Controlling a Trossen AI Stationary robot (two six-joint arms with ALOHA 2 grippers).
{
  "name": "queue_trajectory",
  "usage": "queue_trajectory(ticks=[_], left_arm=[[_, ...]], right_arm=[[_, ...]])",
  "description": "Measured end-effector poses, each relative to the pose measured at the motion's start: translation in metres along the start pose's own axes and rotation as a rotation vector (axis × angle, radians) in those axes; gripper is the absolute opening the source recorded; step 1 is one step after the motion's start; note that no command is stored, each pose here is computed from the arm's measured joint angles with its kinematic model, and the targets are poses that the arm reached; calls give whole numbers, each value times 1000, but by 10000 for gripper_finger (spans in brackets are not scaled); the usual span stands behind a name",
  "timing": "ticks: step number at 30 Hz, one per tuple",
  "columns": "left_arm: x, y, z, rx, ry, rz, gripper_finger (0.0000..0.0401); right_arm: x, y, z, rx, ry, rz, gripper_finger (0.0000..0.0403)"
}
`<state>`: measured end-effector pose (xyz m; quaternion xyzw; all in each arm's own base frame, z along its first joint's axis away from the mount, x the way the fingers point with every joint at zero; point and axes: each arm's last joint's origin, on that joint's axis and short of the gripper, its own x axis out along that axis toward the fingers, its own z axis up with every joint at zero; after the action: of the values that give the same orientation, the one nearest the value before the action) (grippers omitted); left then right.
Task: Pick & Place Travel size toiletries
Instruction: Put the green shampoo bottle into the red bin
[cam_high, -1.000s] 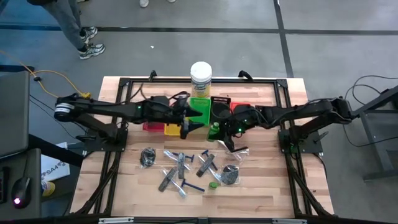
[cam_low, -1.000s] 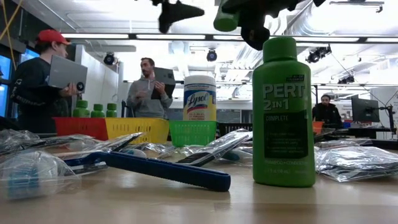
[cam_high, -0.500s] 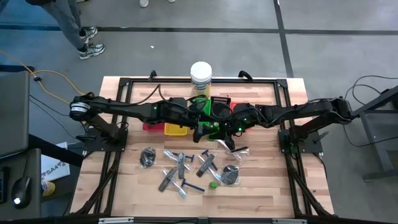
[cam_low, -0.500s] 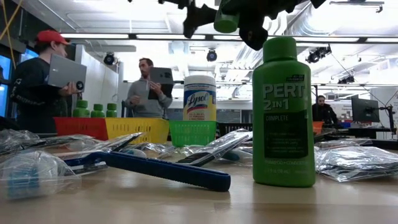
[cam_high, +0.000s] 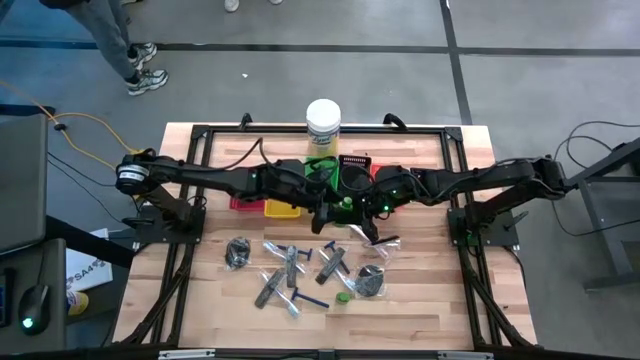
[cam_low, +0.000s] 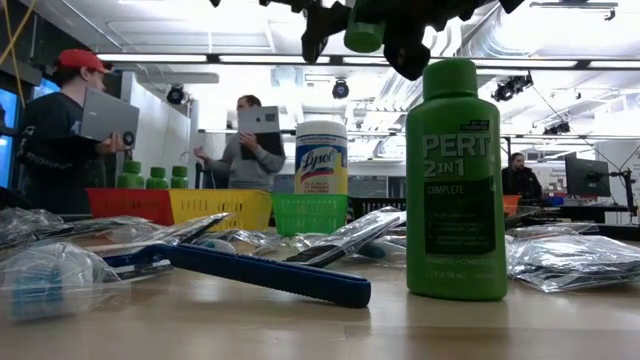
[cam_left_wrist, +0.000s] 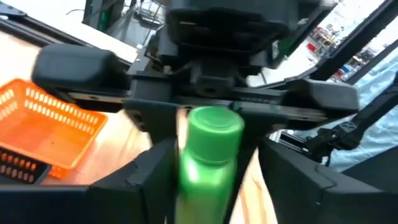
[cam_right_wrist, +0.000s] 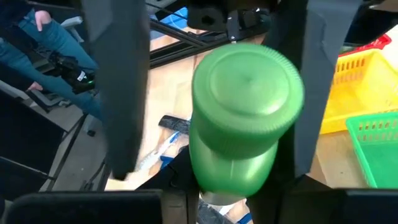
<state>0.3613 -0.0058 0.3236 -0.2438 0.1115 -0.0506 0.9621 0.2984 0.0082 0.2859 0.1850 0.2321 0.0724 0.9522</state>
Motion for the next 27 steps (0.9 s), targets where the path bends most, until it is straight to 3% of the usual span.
queue_trajectory(ticks=[8,18,22,27], left_arm=[[1,-5,-2,-15,0,-13,121],[1,-5,-2,-15,9,-29,101],[1,-6,-2,-9,11,-35,99],[1,-6,-3,1,21,-41,97]], right_arm=[[0,1,0,-1,1,14,87],[0,1,0,2,5,20,92],[0,1,0,2,7,23,121],[0,1,-1,7,20,40,185]])
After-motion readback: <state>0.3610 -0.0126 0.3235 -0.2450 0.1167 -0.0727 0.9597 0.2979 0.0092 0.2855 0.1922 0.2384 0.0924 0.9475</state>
